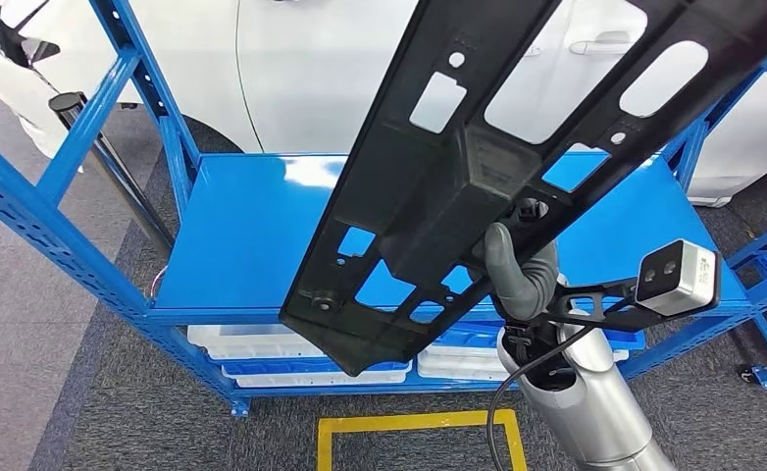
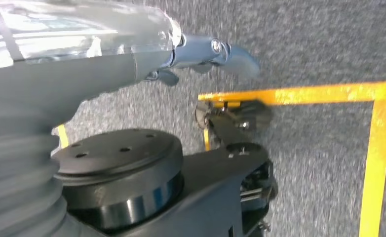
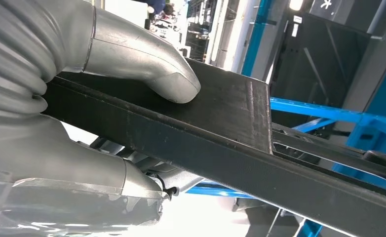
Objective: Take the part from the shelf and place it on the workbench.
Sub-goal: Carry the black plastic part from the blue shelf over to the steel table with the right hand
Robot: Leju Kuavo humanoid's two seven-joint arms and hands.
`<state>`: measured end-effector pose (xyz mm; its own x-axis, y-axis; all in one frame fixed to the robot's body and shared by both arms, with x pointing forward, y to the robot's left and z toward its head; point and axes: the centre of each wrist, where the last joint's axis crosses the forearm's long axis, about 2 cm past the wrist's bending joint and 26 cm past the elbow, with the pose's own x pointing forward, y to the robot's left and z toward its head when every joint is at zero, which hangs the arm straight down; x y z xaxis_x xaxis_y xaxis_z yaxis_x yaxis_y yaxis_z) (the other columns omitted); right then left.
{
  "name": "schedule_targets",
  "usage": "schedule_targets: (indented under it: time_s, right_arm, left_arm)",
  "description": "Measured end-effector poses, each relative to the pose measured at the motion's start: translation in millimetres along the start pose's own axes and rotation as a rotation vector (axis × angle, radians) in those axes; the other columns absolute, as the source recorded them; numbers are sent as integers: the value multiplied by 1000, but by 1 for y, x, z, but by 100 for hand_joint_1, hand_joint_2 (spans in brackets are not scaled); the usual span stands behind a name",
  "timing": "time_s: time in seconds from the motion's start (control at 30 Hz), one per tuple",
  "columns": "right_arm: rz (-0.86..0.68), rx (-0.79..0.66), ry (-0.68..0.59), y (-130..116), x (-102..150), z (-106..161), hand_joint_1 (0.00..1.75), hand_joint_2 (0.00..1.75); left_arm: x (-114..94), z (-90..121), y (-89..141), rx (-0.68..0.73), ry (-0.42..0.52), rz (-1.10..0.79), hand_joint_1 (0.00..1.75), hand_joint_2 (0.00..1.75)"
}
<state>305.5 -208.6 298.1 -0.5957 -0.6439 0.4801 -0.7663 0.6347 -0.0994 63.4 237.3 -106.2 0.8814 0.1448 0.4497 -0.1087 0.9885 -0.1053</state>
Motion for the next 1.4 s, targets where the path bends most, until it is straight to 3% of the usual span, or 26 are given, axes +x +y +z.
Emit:
schedule_targets:
  time_s: [1.4]
  right_arm:
    - [-9, -42, 21, -1, -4, 7, 175, 175]
  left_arm:
    - [7, -2, -3, -8, 2, 6, 0, 175]
